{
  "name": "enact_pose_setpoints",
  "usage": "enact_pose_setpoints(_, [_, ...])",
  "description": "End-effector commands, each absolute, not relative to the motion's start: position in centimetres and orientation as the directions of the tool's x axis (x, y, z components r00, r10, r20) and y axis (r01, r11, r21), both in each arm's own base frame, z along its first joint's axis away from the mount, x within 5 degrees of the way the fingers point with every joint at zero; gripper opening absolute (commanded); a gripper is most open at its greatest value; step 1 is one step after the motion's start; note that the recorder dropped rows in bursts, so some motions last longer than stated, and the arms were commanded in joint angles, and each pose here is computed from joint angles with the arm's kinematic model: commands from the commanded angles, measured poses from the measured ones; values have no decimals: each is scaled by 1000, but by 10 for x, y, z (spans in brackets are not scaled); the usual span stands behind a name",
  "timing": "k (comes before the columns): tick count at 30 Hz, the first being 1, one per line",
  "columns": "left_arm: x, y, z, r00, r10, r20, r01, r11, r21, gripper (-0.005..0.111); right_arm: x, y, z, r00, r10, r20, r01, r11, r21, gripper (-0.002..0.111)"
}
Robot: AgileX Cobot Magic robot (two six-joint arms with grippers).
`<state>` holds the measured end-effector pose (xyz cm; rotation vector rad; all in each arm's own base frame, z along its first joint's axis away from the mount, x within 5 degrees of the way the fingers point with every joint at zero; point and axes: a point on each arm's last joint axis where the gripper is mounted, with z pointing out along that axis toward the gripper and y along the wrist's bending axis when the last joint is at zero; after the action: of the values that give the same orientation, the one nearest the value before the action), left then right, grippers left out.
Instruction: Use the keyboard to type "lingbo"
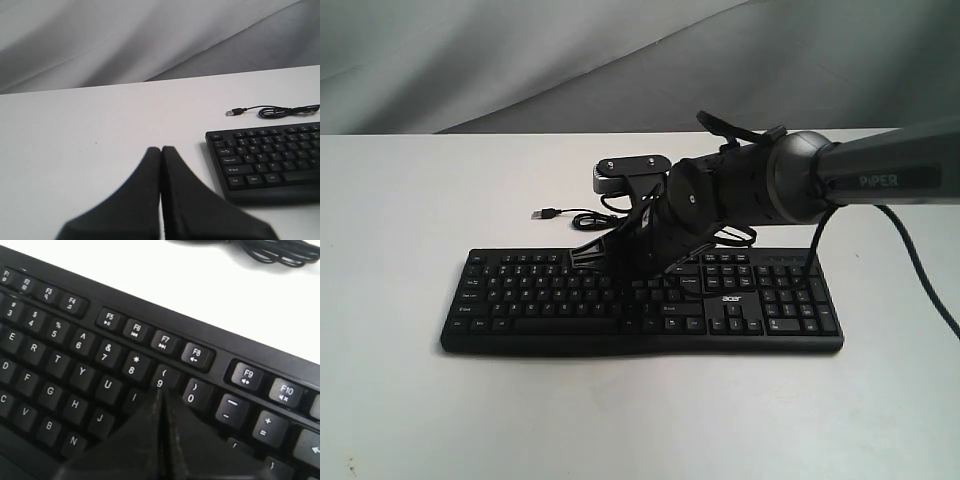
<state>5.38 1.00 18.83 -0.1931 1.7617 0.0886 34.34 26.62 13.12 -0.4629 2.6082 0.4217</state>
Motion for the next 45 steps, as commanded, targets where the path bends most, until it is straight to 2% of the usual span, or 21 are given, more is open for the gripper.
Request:
enact_pose_setpoints(1, [54, 10, 187, -183, -93, -979, -180, 982, -59, 1, 346, 263, 130, -834, -247, -493, -388, 898, 206, 0])
enact_pose_setpoints(5, [54, 10, 187, -183, -93, -979, -180, 982, -59, 1, 346, 263, 117, -853, -250, -458, -375, 904, 206, 0])
enact_pose_setpoints(15, [54, 10, 187, -183, -93, -979, -180, 982, -59, 1, 344, 263, 119, -859, -248, -448, -371, 905, 211, 0])
enact_pose_setpoints(23, [54, 10, 187, -183, -93, -979, -180, 982, -59, 1, 341, 257, 186, -761, -260, -594, -443, 878, 182, 0])
enact_pose_setpoints(36, [54, 10, 187, -183, -93, -979, -180, 982, -59, 1, 274, 212, 216, -574, -147, -806, -488, 852, 192, 0])
enact_pose_setpoints(40, [54, 10, 187, -183, -93, -979, -180, 982, -59, 1, 255, 198, 252, -493, -177, -852, -540, 830, 140, 0])
enact_pose_setpoints(45, [54, 10, 187, -183, -93, -979, -180, 982, -59, 1, 235, 182, 305, -320, -157, -934, -591, 804, 67, 0])
